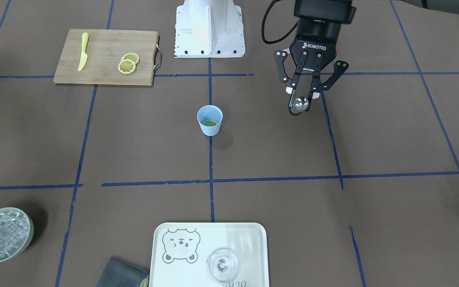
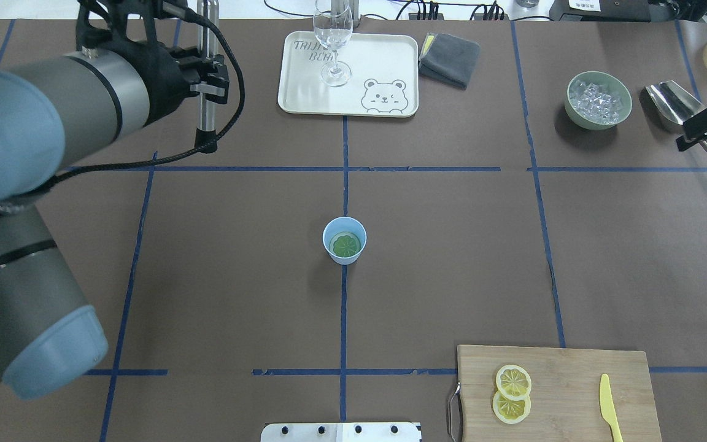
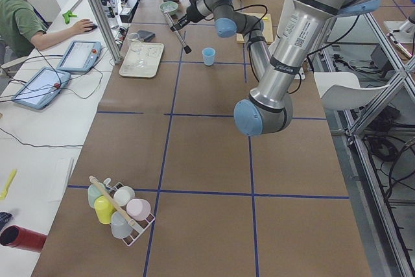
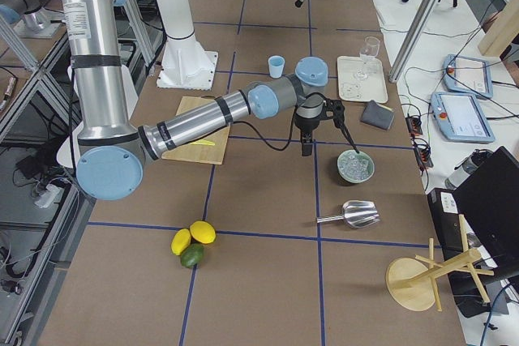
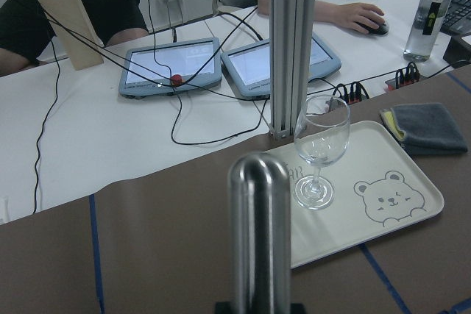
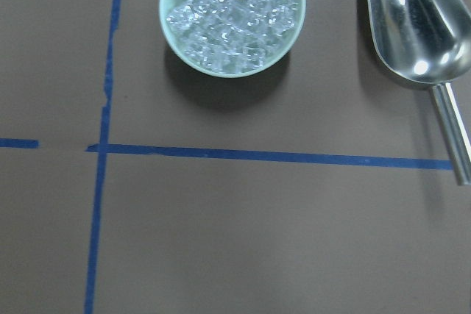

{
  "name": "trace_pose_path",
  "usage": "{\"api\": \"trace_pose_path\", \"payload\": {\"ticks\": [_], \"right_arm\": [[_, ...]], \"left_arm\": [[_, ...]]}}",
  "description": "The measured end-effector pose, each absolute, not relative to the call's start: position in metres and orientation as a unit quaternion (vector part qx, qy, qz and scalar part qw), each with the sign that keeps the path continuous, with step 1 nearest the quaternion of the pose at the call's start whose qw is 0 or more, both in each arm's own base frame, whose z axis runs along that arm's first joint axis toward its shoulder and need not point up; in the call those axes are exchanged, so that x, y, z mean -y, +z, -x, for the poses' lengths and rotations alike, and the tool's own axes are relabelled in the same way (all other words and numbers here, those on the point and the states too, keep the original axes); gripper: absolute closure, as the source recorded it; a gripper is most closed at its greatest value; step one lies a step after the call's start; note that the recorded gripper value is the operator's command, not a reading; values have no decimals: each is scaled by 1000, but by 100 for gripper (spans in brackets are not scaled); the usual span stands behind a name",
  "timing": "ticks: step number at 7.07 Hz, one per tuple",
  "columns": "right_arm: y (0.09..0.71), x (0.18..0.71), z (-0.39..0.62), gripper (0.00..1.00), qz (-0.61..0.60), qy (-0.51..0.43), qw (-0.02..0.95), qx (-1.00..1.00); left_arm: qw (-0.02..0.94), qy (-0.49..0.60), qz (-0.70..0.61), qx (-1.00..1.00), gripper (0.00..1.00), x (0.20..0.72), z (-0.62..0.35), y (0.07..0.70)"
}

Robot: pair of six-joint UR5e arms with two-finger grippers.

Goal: Squeeze lemon into cup
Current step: 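Carry the upright metal rod with the left gripper over the blue cup, then press the metal rod down into the blue cup with the left gripper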

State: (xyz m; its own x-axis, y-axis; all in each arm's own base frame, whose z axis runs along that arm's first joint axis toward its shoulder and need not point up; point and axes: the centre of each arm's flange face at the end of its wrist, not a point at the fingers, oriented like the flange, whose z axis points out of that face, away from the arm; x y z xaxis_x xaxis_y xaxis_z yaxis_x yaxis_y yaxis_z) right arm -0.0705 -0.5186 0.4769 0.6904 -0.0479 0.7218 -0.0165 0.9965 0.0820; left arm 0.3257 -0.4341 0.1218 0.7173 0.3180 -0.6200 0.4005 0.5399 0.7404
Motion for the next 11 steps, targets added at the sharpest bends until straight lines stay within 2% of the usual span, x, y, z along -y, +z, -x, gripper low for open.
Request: {"api": "trace_pose_path", "payload": {"ticks": [4, 8, 11], "right_arm": [[573, 519, -25, 0, -51, -51, 916, 395], [584, 515, -34, 0, -57, -65, 919, 386], [581, 517, -34, 0, -58, -63, 918, 387]], "left_arm": [[737, -97, -508, -436, 100, 369, -380, 105], [699, -151, -537, -447, 100, 327, -451, 121], [701, -118, -564, -421, 100, 322, -494, 134]]}}
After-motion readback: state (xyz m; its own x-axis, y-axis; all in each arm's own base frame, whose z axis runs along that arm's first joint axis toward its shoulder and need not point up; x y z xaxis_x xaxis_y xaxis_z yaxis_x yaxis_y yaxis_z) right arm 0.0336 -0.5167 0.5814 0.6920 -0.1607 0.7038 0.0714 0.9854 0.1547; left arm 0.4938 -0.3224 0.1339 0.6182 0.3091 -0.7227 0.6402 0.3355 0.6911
